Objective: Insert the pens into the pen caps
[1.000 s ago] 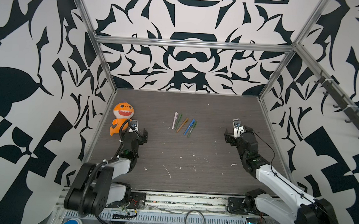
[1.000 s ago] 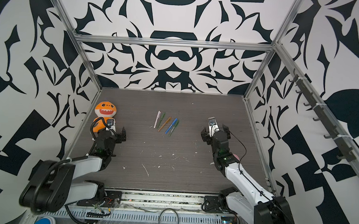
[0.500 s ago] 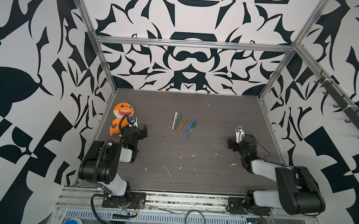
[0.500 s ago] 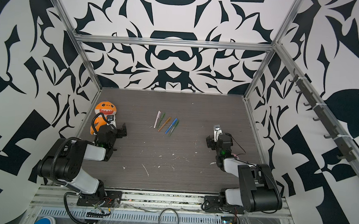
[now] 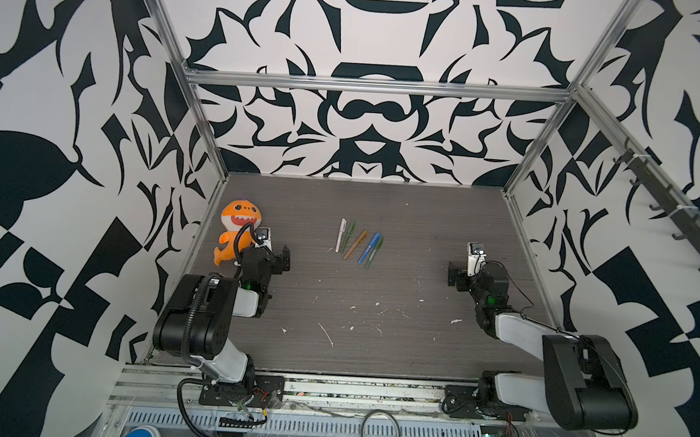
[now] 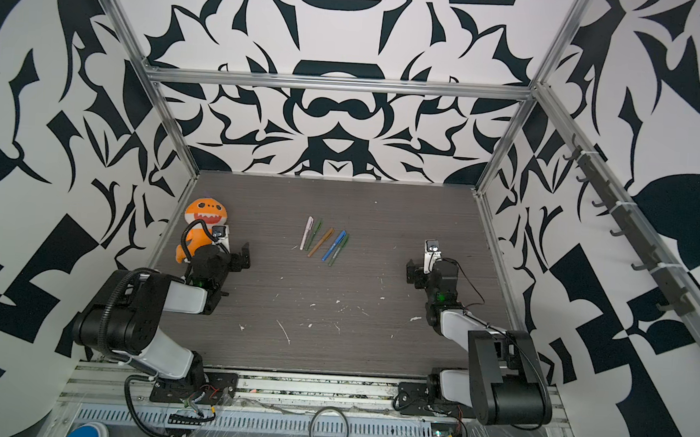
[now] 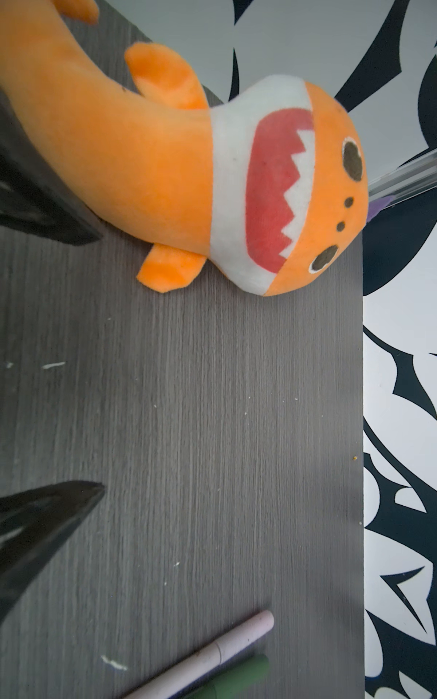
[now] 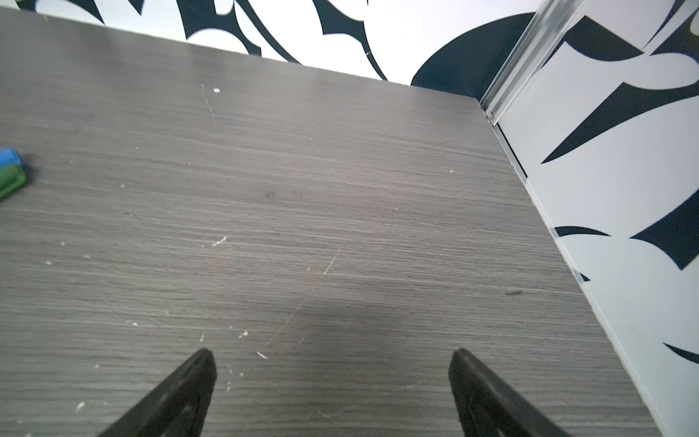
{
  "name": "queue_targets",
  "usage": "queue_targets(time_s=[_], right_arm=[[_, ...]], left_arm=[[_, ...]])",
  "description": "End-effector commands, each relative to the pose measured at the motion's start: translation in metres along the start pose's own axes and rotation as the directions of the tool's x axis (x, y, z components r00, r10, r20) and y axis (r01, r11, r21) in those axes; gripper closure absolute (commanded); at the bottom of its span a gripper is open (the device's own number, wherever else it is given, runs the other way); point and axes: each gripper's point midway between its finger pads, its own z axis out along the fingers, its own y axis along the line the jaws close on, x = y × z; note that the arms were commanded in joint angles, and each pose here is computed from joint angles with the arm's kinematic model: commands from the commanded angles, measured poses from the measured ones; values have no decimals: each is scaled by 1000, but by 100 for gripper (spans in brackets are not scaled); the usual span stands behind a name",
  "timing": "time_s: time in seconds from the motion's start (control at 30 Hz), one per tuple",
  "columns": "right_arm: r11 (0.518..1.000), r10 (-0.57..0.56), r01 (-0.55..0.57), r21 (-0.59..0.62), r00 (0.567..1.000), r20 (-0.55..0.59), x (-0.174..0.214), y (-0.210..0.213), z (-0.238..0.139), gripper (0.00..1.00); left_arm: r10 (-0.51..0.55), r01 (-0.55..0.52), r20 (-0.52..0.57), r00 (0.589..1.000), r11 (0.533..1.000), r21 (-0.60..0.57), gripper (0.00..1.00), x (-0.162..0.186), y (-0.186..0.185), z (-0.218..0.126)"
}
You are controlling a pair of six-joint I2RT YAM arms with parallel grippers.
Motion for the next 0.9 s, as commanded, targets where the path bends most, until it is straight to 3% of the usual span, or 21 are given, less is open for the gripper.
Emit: queue_targets(time_s=[0.0,0.13,0.27,0.87], right_arm=[[994,106,-104,-21,988,111,-18,1,7,0],[995,89,-82,-49,983,159,-2,13,19,0],[994,103,-104,38,994,43,2,1,36,0],[993,105,-107,47,994,44,3,0,33,0]], left_arm=[[-5,4,29,1000,1000,12,1,-12,-1,2],[-4,4,28,1000,1000,14,1,-11,-2,2],[-4,4,27,1000,1000,13,1,-11,-2,2],[-4,4,27,1000,1000,11,1,-11,-1,2]])
